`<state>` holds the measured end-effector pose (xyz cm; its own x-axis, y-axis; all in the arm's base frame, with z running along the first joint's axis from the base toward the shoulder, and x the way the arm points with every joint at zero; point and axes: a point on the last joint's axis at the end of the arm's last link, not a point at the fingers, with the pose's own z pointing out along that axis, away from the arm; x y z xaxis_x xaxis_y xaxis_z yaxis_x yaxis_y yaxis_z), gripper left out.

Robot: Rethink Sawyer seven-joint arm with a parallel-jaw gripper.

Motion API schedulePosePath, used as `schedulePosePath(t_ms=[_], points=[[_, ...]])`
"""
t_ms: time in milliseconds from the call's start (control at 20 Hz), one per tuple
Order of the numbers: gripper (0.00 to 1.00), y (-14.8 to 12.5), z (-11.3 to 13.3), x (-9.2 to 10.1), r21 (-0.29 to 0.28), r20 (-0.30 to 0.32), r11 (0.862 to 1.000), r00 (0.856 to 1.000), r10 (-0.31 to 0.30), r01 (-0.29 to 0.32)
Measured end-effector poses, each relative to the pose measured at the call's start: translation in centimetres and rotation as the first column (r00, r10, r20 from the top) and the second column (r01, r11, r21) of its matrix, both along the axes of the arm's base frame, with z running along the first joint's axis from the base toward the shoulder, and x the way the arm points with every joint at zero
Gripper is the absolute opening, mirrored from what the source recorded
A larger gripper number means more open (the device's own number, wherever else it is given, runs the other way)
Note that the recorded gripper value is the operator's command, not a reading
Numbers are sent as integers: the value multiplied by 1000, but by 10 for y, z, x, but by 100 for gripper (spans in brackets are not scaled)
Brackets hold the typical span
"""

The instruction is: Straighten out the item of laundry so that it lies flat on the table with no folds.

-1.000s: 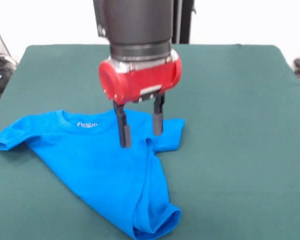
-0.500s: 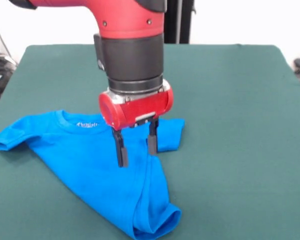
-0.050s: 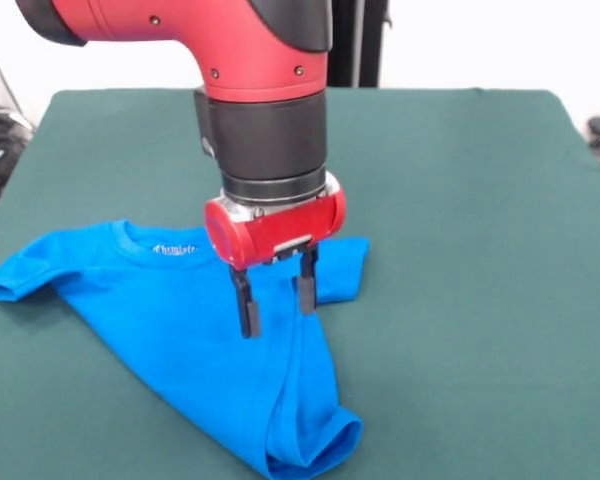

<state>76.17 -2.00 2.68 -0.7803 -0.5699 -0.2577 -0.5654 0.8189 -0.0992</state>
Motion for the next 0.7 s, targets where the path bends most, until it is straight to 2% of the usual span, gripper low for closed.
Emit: schedulePosePath(t_ms=[700], points=[[100, 11, 26, -28, -10, -15, 999, 999, 30, -30]])
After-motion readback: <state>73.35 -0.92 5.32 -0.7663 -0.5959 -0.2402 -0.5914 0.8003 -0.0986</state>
